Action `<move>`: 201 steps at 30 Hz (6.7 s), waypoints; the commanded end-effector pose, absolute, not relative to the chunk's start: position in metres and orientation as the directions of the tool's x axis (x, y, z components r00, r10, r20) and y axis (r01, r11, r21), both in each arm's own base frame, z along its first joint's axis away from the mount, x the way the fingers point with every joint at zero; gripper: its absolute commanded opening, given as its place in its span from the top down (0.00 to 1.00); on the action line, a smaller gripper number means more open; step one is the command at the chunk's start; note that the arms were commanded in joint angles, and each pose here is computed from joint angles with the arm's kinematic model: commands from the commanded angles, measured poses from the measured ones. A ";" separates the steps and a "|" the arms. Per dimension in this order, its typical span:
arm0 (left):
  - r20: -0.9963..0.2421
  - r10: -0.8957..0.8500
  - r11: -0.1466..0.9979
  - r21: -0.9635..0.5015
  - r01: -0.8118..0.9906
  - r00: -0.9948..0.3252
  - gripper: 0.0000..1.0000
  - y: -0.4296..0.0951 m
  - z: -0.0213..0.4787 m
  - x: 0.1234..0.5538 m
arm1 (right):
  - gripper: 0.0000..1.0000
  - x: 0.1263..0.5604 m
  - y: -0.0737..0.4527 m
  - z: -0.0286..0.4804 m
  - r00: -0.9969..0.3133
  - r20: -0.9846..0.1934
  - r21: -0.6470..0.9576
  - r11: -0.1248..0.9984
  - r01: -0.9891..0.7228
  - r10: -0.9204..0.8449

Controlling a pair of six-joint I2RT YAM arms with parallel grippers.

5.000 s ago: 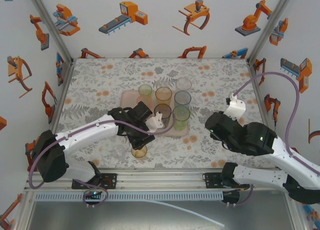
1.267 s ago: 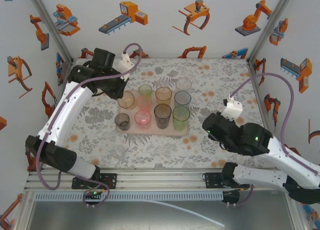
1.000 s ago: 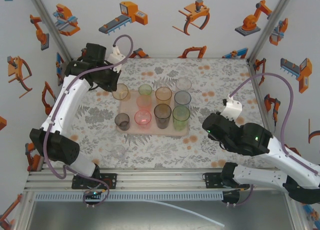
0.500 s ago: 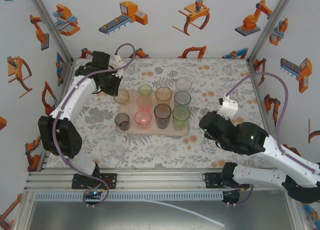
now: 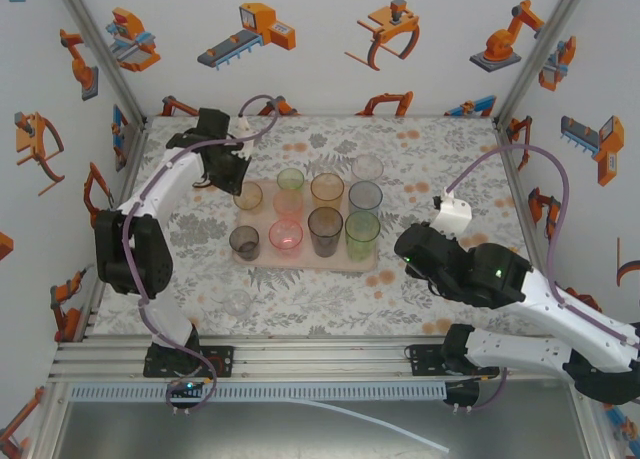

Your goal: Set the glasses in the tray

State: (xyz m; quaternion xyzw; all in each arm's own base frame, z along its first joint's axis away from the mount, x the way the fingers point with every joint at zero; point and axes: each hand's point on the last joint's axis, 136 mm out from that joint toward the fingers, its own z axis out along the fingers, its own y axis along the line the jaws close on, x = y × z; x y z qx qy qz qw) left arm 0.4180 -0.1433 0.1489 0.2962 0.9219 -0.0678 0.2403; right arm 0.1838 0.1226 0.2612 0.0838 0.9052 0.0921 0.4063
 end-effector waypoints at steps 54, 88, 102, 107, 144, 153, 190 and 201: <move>-0.489 0.476 0.844 0.023 0.535 -0.731 0.35 -0.136 0.162 0.429 | 0.82 0.196 0.128 0.254 -0.669 -0.712 0.212 0.974 0.084 0.213; -0.435 0.751 0.485 -0.147 0.862 -0.497 0.35 -0.114 0.166 0.138 | 0.82 0.211 0.162 0.281 -0.678 -0.706 0.260 0.965 0.022 0.206; -0.449 0.742 0.523 -0.076 0.849 -0.498 0.35 -0.122 0.135 0.163 | 0.82 0.208 0.151 0.287 -0.661 -0.705 0.309 0.950 0.037 0.256; -0.437 0.758 0.504 -0.079 0.860 -0.484 0.35 -0.128 0.125 0.163 | 0.82 0.202 0.140 0.281 -0.655 -0.701 0.326 0.944 0.058 0.282; -0.387 0.793 0.494 -0.043 0.869 -0.470 0.43 -0.132 0.085 0.168 | 0.83 0.211 0.132 0.273 -0.641 -0.699 0.331 0.938 0.103 0.317; -0.390 0.799 0.482 -0.044 0.875 -0.459 0.47 -0.130 0.080 0.161 | 0.83 0.211 0.132 0.266 -0.643 -0.694 0.332 0.937 0.112 0.323; -0.400 0.817 0.464 0.029 0.885 -0.415 0.76 -0.138 0.090 0.172 | 0.83 0.209 0.130 0.257 -0.645 -0.687 0.348 0.931 0.111 0.334; -0.430 0.783 0.507 0.021 0.862 -0.450 0.89 -0.142 0.107 0.178 | 0.83 0.210 0.129 0.255 -0.643 -0.692 0.339 0.934 0.113 0.329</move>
